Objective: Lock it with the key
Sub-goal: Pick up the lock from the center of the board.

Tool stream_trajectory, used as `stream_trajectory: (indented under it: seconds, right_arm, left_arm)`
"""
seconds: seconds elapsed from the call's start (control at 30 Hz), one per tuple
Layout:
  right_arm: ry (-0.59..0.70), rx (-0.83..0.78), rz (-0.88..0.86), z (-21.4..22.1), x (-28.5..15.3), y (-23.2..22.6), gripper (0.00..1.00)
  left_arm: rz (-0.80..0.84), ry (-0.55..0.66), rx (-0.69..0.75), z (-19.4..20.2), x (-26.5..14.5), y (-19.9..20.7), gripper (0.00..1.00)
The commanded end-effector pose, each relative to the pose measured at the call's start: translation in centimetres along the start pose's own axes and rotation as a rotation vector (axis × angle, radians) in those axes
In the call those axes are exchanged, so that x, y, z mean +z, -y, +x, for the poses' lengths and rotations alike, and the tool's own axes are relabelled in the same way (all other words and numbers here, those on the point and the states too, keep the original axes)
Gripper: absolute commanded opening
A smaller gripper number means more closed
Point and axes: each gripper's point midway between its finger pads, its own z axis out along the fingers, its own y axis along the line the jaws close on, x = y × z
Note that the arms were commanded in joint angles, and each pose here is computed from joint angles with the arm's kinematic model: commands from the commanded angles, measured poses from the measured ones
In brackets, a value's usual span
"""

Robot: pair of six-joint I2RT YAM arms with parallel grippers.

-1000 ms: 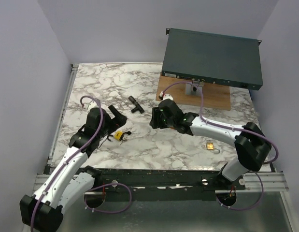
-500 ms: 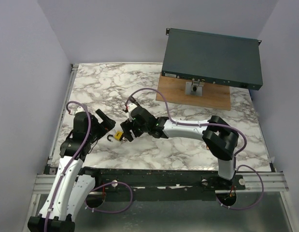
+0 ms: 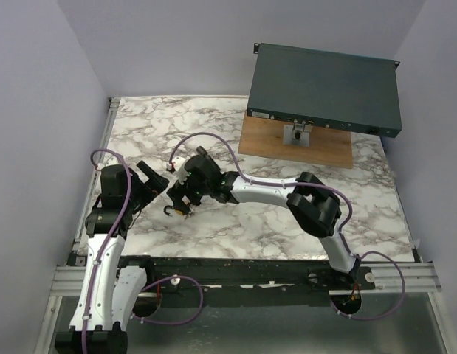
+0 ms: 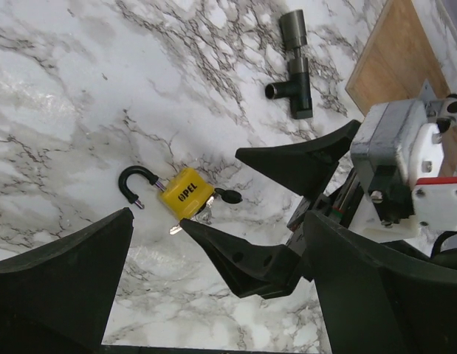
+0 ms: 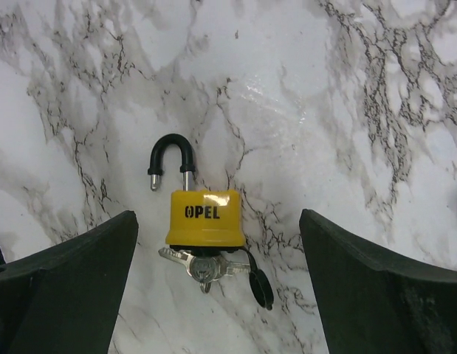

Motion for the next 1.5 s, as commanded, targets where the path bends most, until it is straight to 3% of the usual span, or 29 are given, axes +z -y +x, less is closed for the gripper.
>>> stream_trajectory:
  seconds: [0.0,0.27,0.5,0.63,0.8,0.93,1.17,1.3,1.47]
  right_arm:
    - [-0.072,-0.025,-0.093,2.4,1.6,-1.5,0.93]
    - [-0.089,-0.024,-0.105,4.0,1.9,-2.1,0.88]
    - [-0.116,-0.04,-0.055,5.4,3.3,-1.9,0.73]
    - [-0.128,-0.044,-0.023,6.2,3.6,-1.4,0.58]
    - [-0.041,-0.024,0.041,3.7,2.2,-0.6,0.19]
    - [0.068,-0.014,0.084,-0.4,-1.1,-0.5,0.04]
    - [0.228,-0.041,0.075,-6.2,-11.2,-1.9,0.01]
    - [0.283,-0.043,0.046,-8.2,-17.1,-3.1,0.01]
    - [0.328,-0.064,0.003,-10.5,-22.6,-4.6,0.01]
  left_arm:
    - [0.008,0.059,-0.036,-2.1,-1.1,0.3,0.96]
    - [0.024,0.071,-0.028,-2.8,-1.4,0.8,0.96]
    - [0.021,0.082,-0.03,-3.0,-1.4,0.6,0.96]
    - [0.021,0.084,-0.029,-3.0,-1.4,0.6,0.96]
    - [0.049,0.069,-0.011,-2.7,-1.3,1.0,0.96]
    - [0.137,0.01,0.036,-1.9,-1.2,2.4,0.91]
    - [0.52,-0.137,0.161,-0.7,-3.9,9.4,0.84]
    - [0.676,-0.073,0.313,-1.3,-7.7,13.0,0.84]
    - [0.874,-0.021,0.377,-2.4,-12.3,17.0,0.83]
